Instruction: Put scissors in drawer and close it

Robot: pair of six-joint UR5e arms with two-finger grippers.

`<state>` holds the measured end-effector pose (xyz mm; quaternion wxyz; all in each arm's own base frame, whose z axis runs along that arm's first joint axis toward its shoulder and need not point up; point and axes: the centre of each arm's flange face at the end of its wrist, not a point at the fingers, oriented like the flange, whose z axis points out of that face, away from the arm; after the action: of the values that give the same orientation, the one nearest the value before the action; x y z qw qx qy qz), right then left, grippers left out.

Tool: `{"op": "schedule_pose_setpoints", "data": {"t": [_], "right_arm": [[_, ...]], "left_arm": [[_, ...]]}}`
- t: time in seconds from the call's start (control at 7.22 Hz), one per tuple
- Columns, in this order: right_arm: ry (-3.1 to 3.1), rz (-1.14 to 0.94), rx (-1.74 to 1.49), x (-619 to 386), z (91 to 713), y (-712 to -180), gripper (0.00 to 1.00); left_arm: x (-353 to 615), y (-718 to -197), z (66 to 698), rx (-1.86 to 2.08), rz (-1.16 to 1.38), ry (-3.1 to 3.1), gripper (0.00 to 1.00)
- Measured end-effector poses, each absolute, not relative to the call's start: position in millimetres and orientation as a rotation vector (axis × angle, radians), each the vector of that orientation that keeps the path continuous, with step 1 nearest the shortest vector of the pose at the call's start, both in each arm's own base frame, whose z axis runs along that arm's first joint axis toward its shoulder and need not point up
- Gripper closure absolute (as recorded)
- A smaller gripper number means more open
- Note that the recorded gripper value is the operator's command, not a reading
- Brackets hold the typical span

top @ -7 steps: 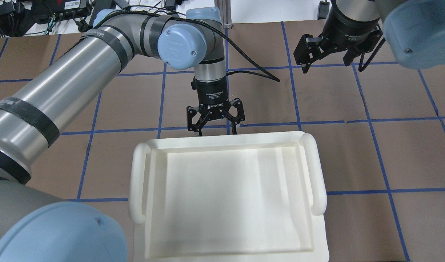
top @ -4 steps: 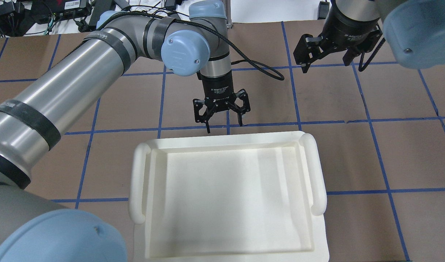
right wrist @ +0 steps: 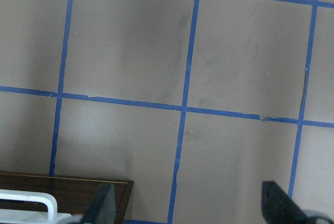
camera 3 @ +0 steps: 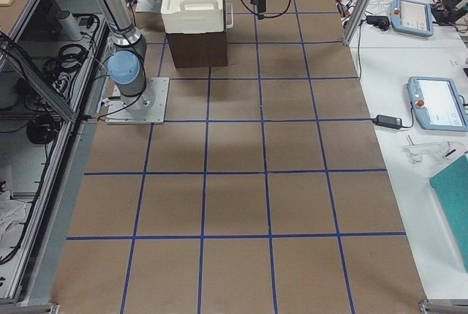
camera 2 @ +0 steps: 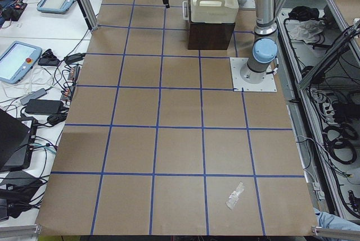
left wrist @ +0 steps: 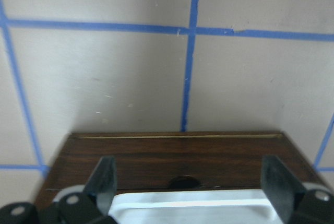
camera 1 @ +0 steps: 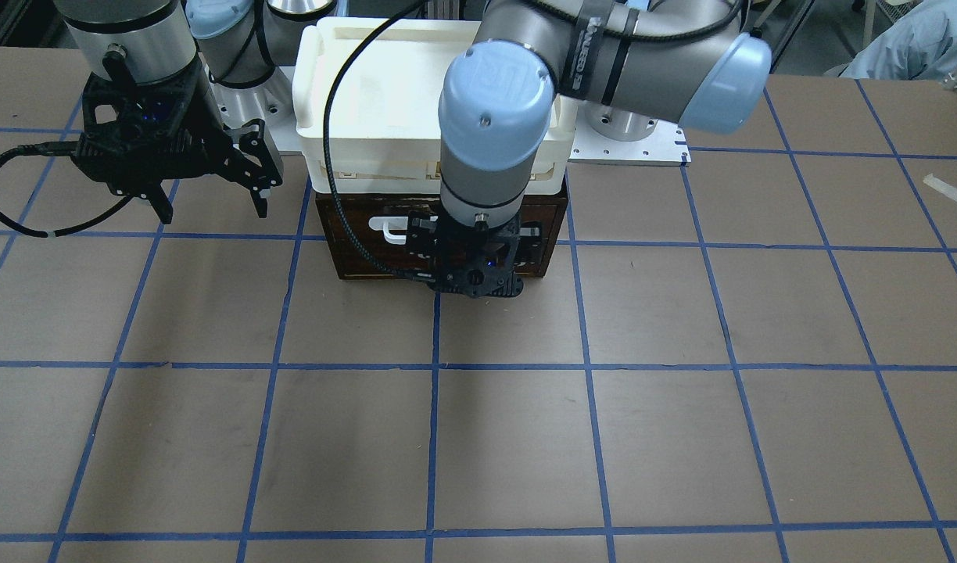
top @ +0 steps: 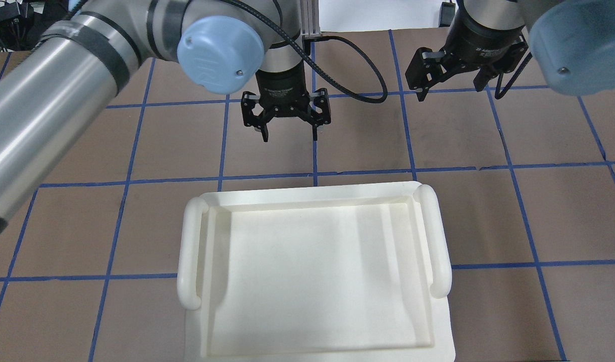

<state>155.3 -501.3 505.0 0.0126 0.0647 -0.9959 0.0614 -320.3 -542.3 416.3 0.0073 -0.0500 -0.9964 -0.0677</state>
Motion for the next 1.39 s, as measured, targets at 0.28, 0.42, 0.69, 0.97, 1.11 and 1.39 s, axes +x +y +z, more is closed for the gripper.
{"op": "schedule_pose_setpoints", "data": {"t": [0.28,0.42,0.69,0.97,1.11,1.39], "right_arm": [[-3.105,0.204,0.201,155,506,-502,0.00],[-3.104,0.207,0.198,155,507,-501,0.00],[-3.107,0.227,0.192,156,509,-502,0.00],[-3.130,0.246,0.192,158,511,-502,0.00],[-3.150,0.248,0.200,160,511,-502,0.00],[-3.167,0.232,0.204,161,508,-503,0.00]], "left_arm": [[-261,-531,486,-0.202,-0.048,-3.121,0.00],[-220,-526,514,-0.159,-0.010,-3.117,0.00],[-163,-511,536,-0.072,0.014,-3.111,0.00],[-149,-486,530,-0.048,0.064,-3.113,0.00],[-145,-483,533,-0.029,0.113,-3.115,0.00],[-137,-488,539,-0.006,0.152,-3.157,0.00]]}}
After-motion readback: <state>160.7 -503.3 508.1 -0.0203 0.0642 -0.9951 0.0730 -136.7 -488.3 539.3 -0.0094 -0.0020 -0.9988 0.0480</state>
